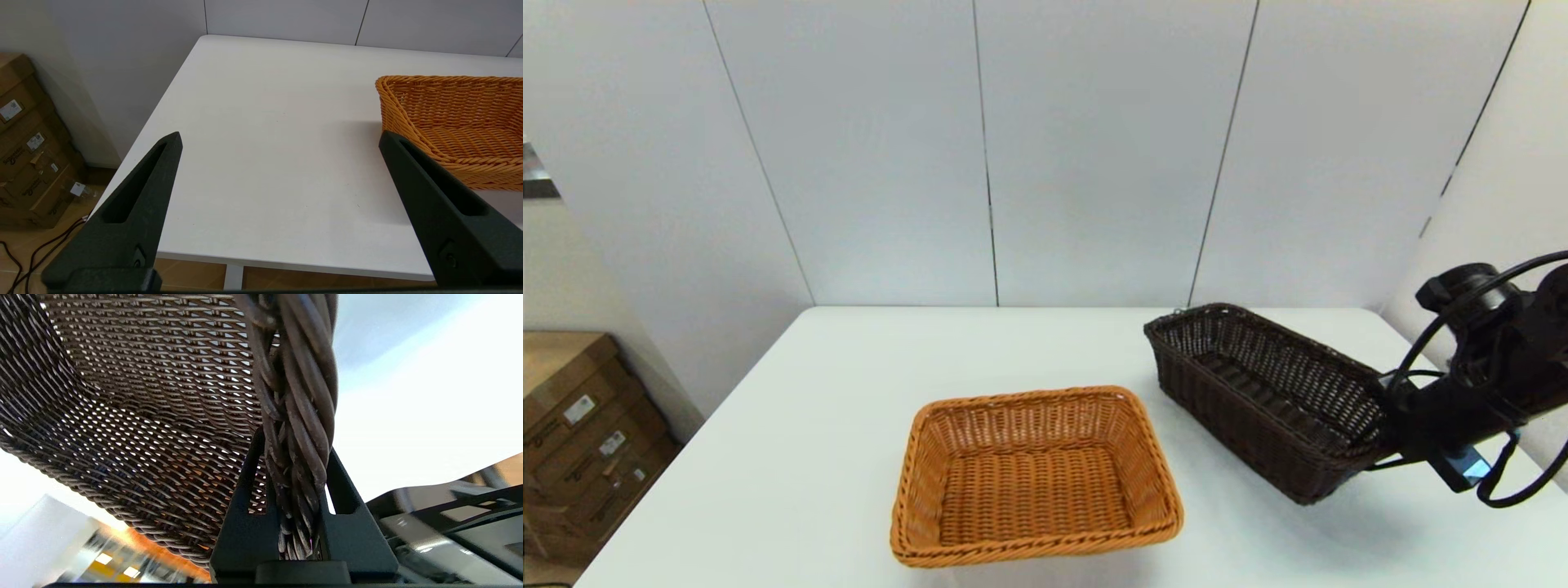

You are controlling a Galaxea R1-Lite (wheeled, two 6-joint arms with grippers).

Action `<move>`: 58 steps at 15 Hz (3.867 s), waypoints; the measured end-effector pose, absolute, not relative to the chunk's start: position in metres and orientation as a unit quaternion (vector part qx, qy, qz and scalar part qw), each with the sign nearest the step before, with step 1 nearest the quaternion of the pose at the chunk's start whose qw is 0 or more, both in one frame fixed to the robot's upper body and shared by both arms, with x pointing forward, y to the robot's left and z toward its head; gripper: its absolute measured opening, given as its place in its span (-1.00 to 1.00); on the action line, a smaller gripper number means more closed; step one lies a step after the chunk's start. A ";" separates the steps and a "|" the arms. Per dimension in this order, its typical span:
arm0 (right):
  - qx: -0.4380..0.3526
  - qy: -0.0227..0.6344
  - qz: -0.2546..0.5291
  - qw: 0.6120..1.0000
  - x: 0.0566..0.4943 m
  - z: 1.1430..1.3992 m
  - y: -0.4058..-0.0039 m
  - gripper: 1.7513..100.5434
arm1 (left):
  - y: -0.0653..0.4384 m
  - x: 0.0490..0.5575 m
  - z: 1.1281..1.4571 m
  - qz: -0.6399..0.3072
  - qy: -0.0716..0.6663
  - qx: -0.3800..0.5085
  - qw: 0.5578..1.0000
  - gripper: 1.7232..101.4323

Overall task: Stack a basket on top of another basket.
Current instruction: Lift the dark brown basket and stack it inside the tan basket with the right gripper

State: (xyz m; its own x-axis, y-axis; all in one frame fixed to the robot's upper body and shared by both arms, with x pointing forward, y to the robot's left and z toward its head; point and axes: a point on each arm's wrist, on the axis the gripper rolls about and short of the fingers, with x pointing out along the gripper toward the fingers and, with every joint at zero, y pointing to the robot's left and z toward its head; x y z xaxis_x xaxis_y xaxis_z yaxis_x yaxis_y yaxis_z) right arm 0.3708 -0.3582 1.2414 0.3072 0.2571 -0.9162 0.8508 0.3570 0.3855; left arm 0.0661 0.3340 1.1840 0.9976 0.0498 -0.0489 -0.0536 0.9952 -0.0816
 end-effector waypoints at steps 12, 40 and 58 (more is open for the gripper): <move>0.540 0.472 -0.046 0.695 0.310 1.320 -0.365 -0.73 | 0.334 0.066 1.184 0.026 0.023 -0.041 0.999 0.93; 0.156 0.611 0.221 0.744 0.372 1.307 -0.200 -0.73 | 0.334 0.066 1.184 0.026 0.024 -0.041 0.999 0.93; 0.133 0.636 0.234 0.724 0.407 1.281 -0.159 -0.73 | 0.334 0.066 1.184 0.026 0.024 -0.042 0.999 0.93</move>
